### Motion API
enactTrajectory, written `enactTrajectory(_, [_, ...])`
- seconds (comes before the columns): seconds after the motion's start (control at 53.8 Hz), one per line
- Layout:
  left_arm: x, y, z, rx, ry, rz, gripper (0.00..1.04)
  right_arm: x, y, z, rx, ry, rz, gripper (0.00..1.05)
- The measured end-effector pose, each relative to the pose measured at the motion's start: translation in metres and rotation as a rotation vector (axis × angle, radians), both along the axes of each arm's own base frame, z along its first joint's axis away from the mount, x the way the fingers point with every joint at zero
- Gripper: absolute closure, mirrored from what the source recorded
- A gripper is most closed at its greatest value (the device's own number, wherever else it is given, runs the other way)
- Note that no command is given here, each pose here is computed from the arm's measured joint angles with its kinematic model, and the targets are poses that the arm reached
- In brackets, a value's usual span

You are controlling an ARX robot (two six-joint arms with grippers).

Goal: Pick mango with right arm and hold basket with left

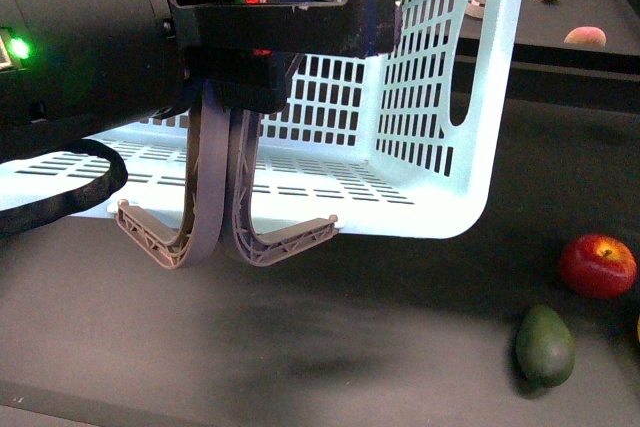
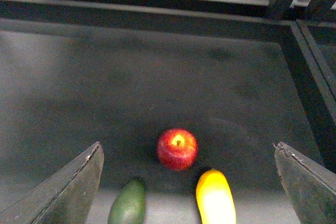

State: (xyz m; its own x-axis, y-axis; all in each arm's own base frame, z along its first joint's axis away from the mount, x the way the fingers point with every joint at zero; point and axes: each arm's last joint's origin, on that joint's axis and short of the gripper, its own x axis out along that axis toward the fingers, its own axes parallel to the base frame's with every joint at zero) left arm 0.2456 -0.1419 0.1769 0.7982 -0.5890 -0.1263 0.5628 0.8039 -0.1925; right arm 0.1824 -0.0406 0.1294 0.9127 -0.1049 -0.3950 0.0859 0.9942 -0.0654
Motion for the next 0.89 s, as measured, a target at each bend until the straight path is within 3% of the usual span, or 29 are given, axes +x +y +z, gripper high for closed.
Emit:
enactTrajectory(0.409, [0.000,0.000,0.000,0.000,0.000,0.000,0.97,0.040,-0.039,-0.071,0.015,0.251,-0.071,0.08])
enactTrajectory(0.892, [0.000,0.000,0.000,0.000,0.000,0.000,0.97,0.059,-0.074,-0.128,0.039,0.397,-0.128,0.08])
